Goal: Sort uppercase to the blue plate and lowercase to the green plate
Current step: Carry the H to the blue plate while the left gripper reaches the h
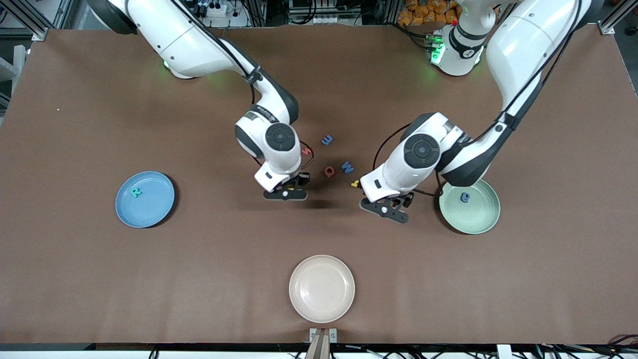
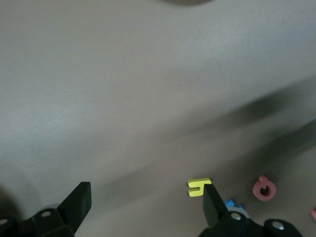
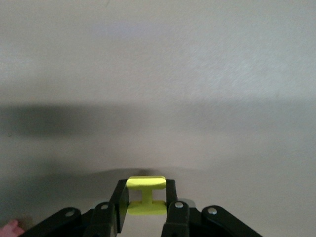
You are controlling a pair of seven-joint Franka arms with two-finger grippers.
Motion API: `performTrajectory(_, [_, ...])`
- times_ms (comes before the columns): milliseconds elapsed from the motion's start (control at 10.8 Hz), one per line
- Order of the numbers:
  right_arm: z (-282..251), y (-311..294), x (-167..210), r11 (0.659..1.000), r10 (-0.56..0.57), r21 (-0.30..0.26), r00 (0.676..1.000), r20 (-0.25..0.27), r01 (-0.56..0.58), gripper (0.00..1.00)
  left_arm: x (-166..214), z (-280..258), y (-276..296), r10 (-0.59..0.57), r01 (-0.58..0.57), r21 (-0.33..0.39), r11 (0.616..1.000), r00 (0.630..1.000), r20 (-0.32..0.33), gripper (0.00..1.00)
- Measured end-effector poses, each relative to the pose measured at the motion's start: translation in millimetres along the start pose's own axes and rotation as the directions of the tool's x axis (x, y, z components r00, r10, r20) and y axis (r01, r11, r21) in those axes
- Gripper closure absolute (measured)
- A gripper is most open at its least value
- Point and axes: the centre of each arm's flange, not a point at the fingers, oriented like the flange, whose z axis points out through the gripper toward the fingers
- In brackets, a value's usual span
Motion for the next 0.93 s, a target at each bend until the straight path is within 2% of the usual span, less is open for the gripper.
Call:
performTrajectory(186, [-20, 34, 18, 0.997, -0.071, 0.001, 0.997, 0.043, 0.071, 0.66, -5, 20, 24, -0.005, 0.005, 0.024, 1.0, 1.0, 0.021, 0.0])
performTrajectory(464, [-47, 79, 36, 0.983, -0.178, -0.031, 0.982, 0.066, 0.181, 0.66, -10, 28, 41, -0.086, 0.085, 0.032, 0.996, 0.996, 0.028, 0.0])
performTrajectory(928, [-54, 210, 80, 0.919, -0.378, -0.084, 0.921, 0.09, 0.386, 0.66, -18, 67, 63, -0.118, 0.115, 0.064, 0.991, 0.992, 0.045, 0.0])
